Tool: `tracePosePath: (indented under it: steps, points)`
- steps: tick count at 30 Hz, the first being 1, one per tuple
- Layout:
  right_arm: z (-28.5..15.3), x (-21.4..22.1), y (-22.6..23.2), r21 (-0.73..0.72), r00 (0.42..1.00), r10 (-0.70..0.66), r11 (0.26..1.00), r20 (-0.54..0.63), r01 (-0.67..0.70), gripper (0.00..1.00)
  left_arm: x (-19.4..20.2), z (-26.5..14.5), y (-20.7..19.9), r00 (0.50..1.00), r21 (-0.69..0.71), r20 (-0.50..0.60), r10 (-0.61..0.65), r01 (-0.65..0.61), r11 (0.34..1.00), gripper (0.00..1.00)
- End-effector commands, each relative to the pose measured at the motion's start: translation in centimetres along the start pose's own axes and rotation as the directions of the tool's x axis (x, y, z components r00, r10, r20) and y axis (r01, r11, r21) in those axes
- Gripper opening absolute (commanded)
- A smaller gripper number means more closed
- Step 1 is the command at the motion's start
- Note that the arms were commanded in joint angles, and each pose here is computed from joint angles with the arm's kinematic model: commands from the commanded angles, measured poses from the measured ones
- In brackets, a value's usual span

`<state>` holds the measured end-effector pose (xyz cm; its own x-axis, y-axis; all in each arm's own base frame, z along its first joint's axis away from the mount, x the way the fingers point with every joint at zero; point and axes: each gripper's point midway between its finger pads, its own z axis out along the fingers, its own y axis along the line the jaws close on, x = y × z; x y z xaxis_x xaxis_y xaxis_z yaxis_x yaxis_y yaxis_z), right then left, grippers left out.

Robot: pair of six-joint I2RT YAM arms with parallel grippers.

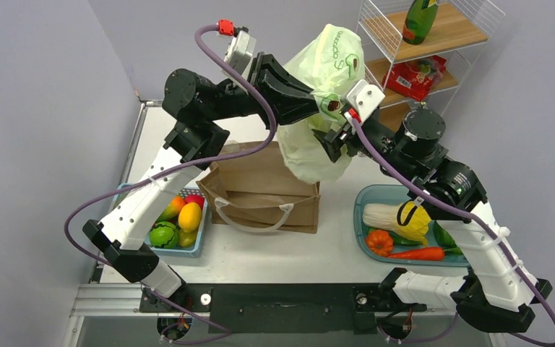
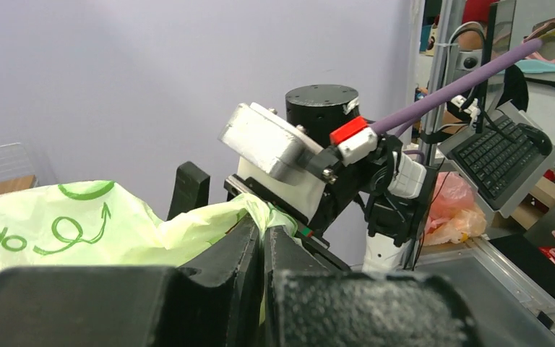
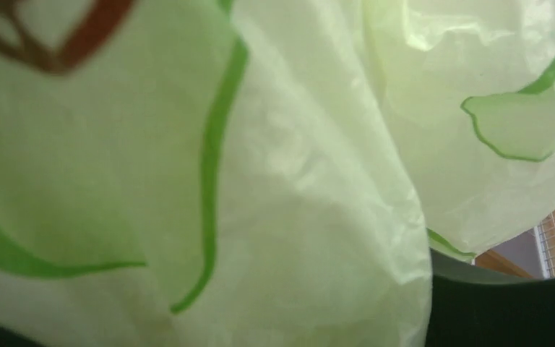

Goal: Untie the knot of the grocery bags and take out the mixed food

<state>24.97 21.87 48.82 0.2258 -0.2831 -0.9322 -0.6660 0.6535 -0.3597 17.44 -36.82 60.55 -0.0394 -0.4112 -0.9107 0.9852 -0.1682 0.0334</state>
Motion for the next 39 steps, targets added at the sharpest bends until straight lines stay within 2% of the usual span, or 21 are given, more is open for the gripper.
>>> tracePosePath:
  steps: [1, 2, 3, 4, 5, 6, 7, 8, 9, 10, 11, 13, 14, 16, 20, 23, 25, 31, 33, 35, 39]
  points:
    - [-1.0, 0.2, -0.5, 0.012, 1.000, -0.011, 1.000, 0.008, 0.011, 0.57, -5.4, -0.5, -4.9, 0.988, 0.090, 0.113, 0.110, -0.120, 0.989, 0.00]
    - [-0.9, 0.3, -0.5, 0.012, 1.000, -0.003, 1.000, 0.010, 0.003, 0.51, -5.5, -0.5, -5.2, 0.988, 0.097, 0.114, 0.108, -0.119, 0.988, 0.00]
    - [-0.9, 0.1, -1.1, 0.027, 1.000, 0.003, 1.000, 0.021, -0.003, 0.37, -5.5, -0.5, -5.5, 0.988, 0.110, 0.111, 0.111, -0.124, 0.986, 0.00]
    - [-1.0, -0.2, -1.1, 0.020, 0.999, 0.013, 1.000, 0.037, -0.014, 0.28, -5.7, -0.5, -5.9, 0.986, 0.124, 0.113, 0.122, -0.136, 0.983, 0.00]
    - [-1.1, -0.7, -1.9, 0.040, 0.998, 0.015, 0.999, 0.060, -0.017, 0.09, -5.4, -0.6, -6.3, 0.987, 0.144, 0.097, 0.127, -0.140, 0.980, 0.00]
    - [-1.5, -1.3, -2.1, 0.037, 0.996, 0.025, 0.999, 0.088, -0.028, 0.03, -5.6, -0.7, -6.6, 0.980, 0.149, 0.095, 0.174, -0.187, 0.971, 0.02]
    - [-1.8, -2.0, -3.2, 0.070, 0.993, 0.019, 0.997, 0.120, -0.028, 0.00, -4.8, -0.9, -6.3, 0.985, 0.142, 0.048, 0.167, -0.172, 0.975, 0.09]
    - [-2.6, -2.7, -3.4, 0.073, 0.989, 0.003, 0.997, 0.149, -0.014, 0.00, -5.3, -1.5, -5.8, 0.969, 0.116, 0.036, 0.246, -0.248, 0.962, 0.31]
    - [-3.1, -3.3, -4.1, 0.098, 0.984, -0.020, 0.995, 0.175, 0.003, 0.00, -4.4, -2.1, -4.7, 0.975, 0.069, -0.023, 0.220, -0.218, 0.973, 0.46]
    - [-4.0, -3.6, -4.2, 0.108, 0.979, -0.072, 0.993, 0.192, 0.052, 0.00, -5.0, -3.4, -3.2, 0.961, 0.008, -0.050, 0.272, -0.272, 0.962, 0.53]
    - [-4.4, -3.7, -4.3, 0.118, 0.974, -0.107, 0.989, 0.199, 0.084, 0.00, -4.8, -4.3, -2.1, 0.962, -0.030, -0.078, 0.262, -0.265, 0.964, 0.63]
    - [-5.5, -3.1, -4.0, 0.120, 0.962, -0.206, 0.975, 0.182, 0.186, 0.00, -5.5, -7.4, 0.2, 0.954, -0.112, -0.101, 0.284, -0.294, 0.949, 0.67]
    - [-6.0, -2.4, -3.8, 0.120, 0.945, -0.281, 0.957, 0.164, 0.264, 0.00, -5.5, -9.7, 2.0, 0.958, -0.189, -0.122, 0.262, -0.281, 0.941, 0.68]
    - [-6.6, -1.3, -3.0, 0.088, 0.923, -0.358, 0.933, 0.142, 0.348, 0.00, -6.0, -12.3, 3.7, 0.939, -0.253, -0.141, 0.314, -0.341, 0.906, 0.68]
    - [-7.2, 0.4, 0.7, -0.094, 0.871, -0.459, 0.873, 0.174, 0.478, 0.00, -4.7, -13.8, 6.0, 0.907, -0.237, -0.246, 0.343, -0.399, 0.886, 0.70]
    - [-7.3, 2.3, 2.8, -0.203, 0.815, -0.554, 0.789, 0.172, 0.579, 0.00, -5.0, -12.6, 6.0, 0.918, -0.182, -0.219, 0.331, -0.372, 0.910, 0.72]
    - [-7.2, 2.7, 3.8, -0.238, 0.781, -0.596, 0.744, 0.187, 0.624, 0.00, -4.2, -11.2, 5.6, 0.942, -0.120, -0.197, 0.273, -0.299, 0.947, 0.73]
    - [-6.6, 2.9, 5.8, -0.321, 0.741, -0.629, 0.670, 0.234, 0.670, 0.00, 0.8, -7.3, 3.4, 0.967, 0.077, -0.222, 0.129, -0.114, 0.990, 0.74]
    - [-6.5, 2.8, 5.8, -0.317, 0.735, -0.635, 0.664, 0.239, 0.677, 0.00, 2.9, -6.7, 2.3, 0.964, 0.135, -0.261, 0.052, -0.017, 0.991, 0.74]
    - [-6.1, 2.1, 5.3, -0.284, 0.760, -0.610, 0.705, 0.225, 0.650, 0.00, 4.5, -6.7, 0.8, 0.956, 0.179, -0.291, -0.030, 0.085, 0.980, 0.74]
    - [-5.2, 0.7, 2.8, -0.150, 0.846, -0.508, 0.835, 0.159, 0.530, 0.00, 5.3, -7.0, -2.1, 0.963, 0.243, -0.266, -0.039, 0.106, 0.964, 0.74]
